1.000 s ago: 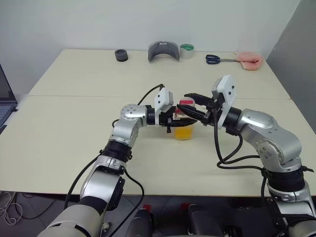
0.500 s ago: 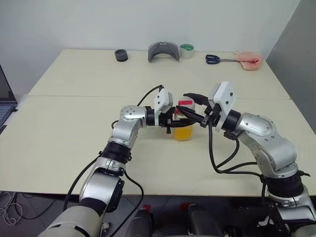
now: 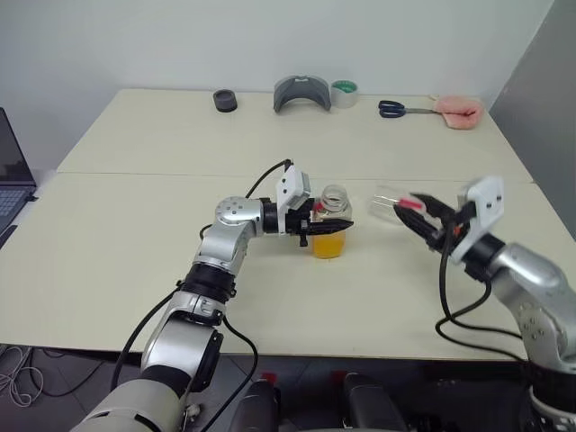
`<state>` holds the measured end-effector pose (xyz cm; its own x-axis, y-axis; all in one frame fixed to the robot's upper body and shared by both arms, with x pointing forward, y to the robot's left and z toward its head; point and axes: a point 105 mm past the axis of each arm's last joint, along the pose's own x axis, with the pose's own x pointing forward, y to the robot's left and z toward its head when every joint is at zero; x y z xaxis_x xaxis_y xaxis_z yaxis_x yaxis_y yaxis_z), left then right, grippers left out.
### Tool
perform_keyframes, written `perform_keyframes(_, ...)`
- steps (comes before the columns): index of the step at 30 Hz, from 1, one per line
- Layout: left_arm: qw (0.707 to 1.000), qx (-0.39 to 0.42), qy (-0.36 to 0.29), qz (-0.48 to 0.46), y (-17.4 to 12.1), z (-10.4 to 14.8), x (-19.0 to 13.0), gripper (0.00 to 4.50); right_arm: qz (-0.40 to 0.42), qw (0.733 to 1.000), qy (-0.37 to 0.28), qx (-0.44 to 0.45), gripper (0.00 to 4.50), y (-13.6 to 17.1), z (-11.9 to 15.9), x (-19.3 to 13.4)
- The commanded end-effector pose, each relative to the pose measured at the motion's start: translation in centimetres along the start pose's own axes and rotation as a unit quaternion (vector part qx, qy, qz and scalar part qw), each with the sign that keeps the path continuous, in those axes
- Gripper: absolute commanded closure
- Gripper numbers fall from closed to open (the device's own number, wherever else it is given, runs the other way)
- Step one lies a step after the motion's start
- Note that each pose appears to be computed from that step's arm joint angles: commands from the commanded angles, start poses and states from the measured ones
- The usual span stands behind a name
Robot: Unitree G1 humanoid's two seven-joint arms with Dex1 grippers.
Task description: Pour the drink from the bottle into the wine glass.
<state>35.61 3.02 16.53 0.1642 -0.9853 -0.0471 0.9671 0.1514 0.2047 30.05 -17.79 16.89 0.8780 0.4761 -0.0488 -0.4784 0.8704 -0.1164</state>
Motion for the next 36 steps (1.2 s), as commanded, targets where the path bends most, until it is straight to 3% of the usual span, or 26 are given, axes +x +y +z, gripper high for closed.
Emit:
perform_keyframes(1, 0.999, 0.023, -0.028, 0.029, 0.8, 2.0, -1.0, 2.81, -0.097, 0.995, 0.025, -0.004, 2.77, -2.1, -2.7, -1.7)
perform_keyframes(3, 0.999, 0.021, -0.029, 0.042, 1.1, 2.0, -1.4, 2.81, -0.107, 0.993, 0.052, 0.000, 2.77, -2.0, -4.8, -2.0)
perform_keyframes(11, 0.993, 0.031, -0.019, 0.108, 2.4, 2.5, -3.4, 2.81, -0.096, 0.991, 0.085, 0.035, 0.09, -1.5, -7.3, -2.2)
perform_keyframes(12, 0.990, 0.033, -0.019, 0.134, 3.0, 2.7, -4.1, 2.81, -0.095, 0.992, 0.081, 0.026, 0.00, -1.8, -6.8, -2.3)
perform_keyframes(22, 0.923, 0.062, 0.008, 0.379, 8.1, 3.2, -11.0, 2.81, -0.022, 0.993, 0.078, -0.081, 0.00, -1.1, -3.7, -2.2)
perform_keyframes(28, 0.856, 0.058, 0.034, 0.512, 10.5, 2.9, -16.3, 2.81, 0.148, 0.987, 0.012, -0.062, 0.00, 5.7, 0.3, 0.5)
perform_keyframes(36, 0.794, 0.013, 0.039, 0.607, 12.1, 1.8, -20.5, 2.81, 0.266, 0.961, -0.027, -0.069, 0.00, 11.7, 3.4, 5.4)
